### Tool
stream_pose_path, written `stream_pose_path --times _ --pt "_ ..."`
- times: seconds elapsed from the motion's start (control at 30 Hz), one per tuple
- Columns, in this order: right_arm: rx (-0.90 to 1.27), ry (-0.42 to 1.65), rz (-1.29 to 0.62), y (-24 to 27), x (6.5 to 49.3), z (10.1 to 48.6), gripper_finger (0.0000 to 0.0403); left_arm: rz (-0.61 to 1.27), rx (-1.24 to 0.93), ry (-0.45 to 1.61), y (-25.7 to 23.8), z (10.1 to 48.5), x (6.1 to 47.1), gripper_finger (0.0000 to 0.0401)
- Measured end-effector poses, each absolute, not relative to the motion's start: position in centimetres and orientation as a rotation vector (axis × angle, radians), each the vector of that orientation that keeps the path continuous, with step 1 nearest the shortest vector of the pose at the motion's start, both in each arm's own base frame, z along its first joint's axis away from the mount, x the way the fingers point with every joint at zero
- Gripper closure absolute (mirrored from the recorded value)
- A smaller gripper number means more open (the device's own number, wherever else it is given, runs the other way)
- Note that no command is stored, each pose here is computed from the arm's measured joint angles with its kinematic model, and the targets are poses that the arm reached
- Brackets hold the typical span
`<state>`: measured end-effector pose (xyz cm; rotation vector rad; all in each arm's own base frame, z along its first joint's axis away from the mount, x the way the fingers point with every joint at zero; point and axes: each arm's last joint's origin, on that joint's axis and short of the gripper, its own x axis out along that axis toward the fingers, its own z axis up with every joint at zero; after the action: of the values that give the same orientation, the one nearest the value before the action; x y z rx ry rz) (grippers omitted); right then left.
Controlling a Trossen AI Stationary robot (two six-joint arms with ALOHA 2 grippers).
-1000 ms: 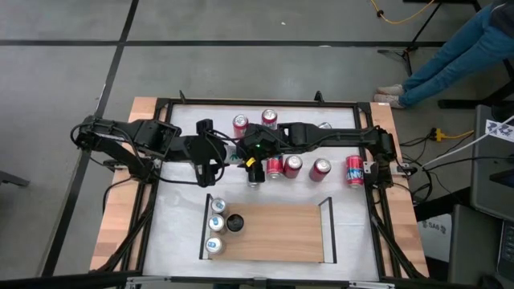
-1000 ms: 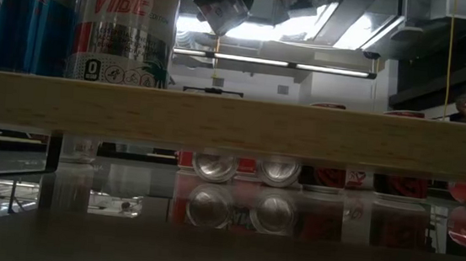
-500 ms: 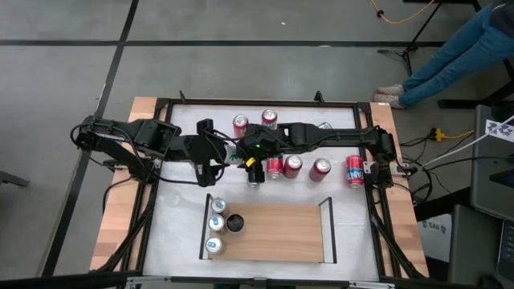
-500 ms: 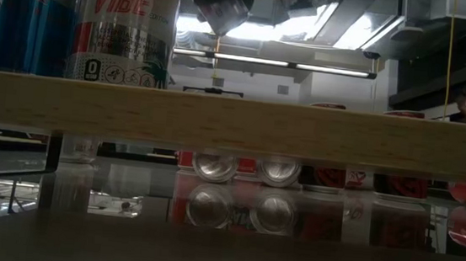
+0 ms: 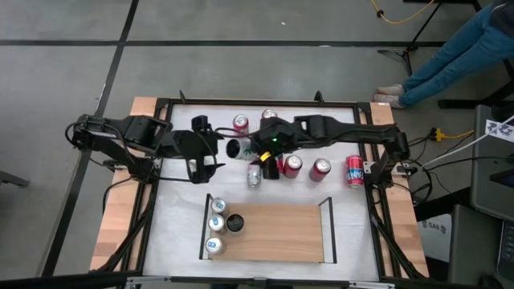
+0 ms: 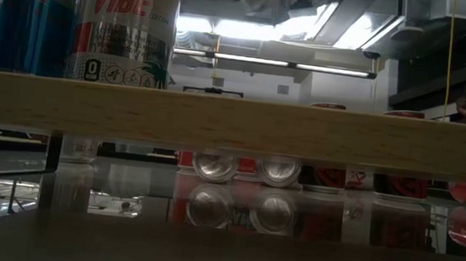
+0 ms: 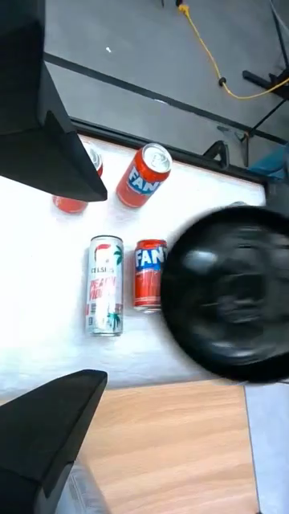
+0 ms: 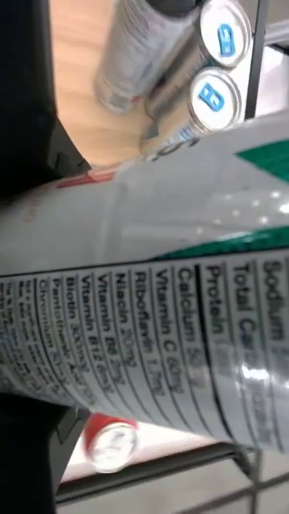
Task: Place canned beverage on shelf
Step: Put the bottom left white soda can on the shelf aligned with the other white soda can
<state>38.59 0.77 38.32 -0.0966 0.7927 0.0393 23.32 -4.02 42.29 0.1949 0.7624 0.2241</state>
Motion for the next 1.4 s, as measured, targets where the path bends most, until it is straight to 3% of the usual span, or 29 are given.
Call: stream_pose_path --times 0.27,0.5,0.67,0.87,1.13,1.4 --pt "-0.061 0.899 -0.005 3.2 34.6 40.0 0.0168 0.254 0.14 0.828 -3.6 42.4 21.2 0.0049" --pt "-0.058 0.944 -0.108 7.2 31.9 38.9 0.0168 0.236 0.097 0.853 -4.1 41.6 21.2 0.0049" --pt "0.057 0.863 -0.153 9.6 30.0 36.0 0.0168 0.198 0.129 0.828 -4.9 40.0 22.4 0.0049" --pt "0.188 0.622 -0.087 12.0 29.2 32.6 0.0168 0.136 0.144 0.707 -5.5 38.6 24.4 0.0049" --pt "0.27 0.393 -0.015 14.3 29.1 27.7 0.0163 0.006 0.097 0.615 -6.1 39.1 25.1 0.0049" --pt "0.269 0.328 0.024 15.1 27.8 24.6 0.0156 -0.032 0.065 0.464 -7.3 40.1 26.1 0.0049"
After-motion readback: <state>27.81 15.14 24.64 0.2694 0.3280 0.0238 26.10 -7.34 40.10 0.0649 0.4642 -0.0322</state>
